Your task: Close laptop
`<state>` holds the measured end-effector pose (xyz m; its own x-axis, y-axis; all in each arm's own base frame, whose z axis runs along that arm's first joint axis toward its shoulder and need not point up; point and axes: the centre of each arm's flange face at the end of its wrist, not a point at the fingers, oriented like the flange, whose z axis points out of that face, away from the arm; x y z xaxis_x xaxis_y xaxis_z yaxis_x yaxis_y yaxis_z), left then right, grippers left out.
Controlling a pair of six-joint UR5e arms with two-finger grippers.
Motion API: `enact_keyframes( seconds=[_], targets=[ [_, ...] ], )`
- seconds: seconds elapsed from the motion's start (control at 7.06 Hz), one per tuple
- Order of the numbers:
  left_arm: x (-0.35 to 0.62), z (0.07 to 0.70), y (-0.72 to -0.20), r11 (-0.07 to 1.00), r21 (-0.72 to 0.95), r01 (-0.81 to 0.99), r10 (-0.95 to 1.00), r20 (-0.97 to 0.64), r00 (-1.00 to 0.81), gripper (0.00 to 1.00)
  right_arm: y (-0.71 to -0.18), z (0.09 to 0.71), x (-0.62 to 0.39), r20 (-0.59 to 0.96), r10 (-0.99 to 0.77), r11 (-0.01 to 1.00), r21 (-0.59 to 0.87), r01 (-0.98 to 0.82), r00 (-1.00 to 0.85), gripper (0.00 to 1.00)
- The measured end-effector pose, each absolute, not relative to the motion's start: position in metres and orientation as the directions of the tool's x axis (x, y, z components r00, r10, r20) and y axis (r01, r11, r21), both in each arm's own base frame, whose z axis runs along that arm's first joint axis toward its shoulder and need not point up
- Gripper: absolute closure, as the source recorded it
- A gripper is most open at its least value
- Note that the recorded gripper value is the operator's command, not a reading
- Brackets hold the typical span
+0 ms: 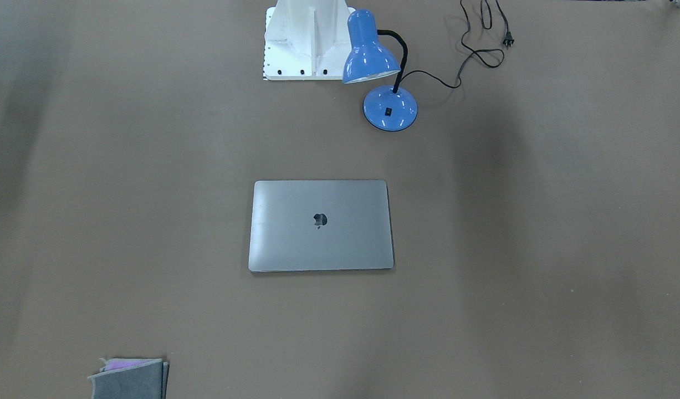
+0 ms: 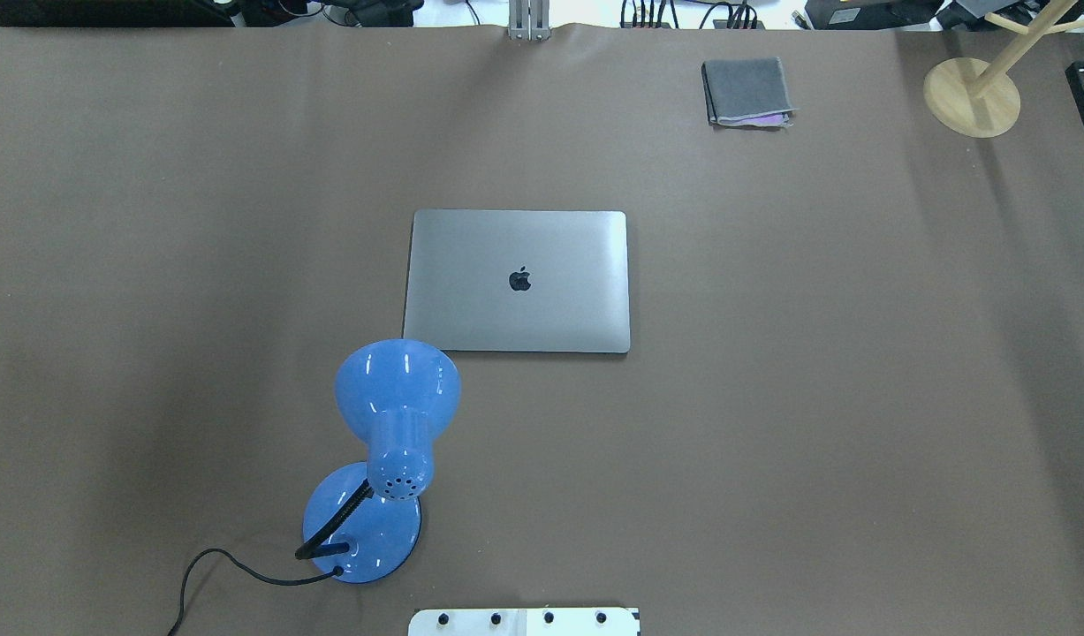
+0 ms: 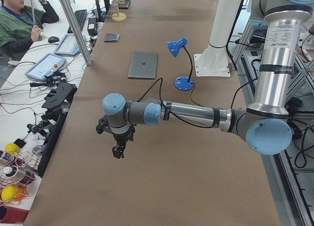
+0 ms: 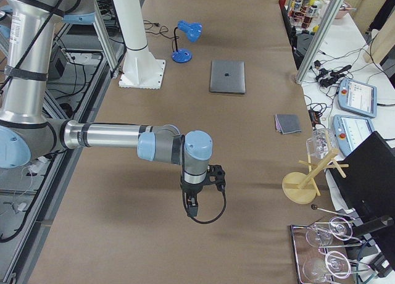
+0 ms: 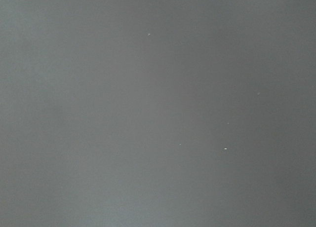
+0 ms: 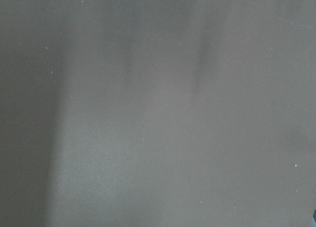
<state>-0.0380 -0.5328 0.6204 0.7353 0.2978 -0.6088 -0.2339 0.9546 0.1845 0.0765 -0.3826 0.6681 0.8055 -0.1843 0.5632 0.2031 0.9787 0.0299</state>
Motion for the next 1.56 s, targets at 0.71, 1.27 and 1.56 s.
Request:
enact_keyframes(
  seconds=[0.71,1.27,1.56],
  targets=[
    [-0.044,0.599,-0.483,0.952,0.228,-0.206,0.305,-0.628,0.716,0.02,-0.378,0.667,0.07,0.636,-0.178,0.98,0.045,0.194,0.751,0.0],
    [-0.044,0.6,-0.474,0.951,0.227,-0.208,0.306,-0.624,0.719,0.02,-0.371,0.674,0.069,0.64,-0.167,0.98,0.028,0.195,0.75,0.0],
    [-0.045,0.601,-0.474,0.951,0.226,-0.209,0.306,-0.622,0.721,0.02,-0.367,0.678,0.069,0.642,-0.163,0.98,0.02,0.196,0.749,0.0]
  ],
)
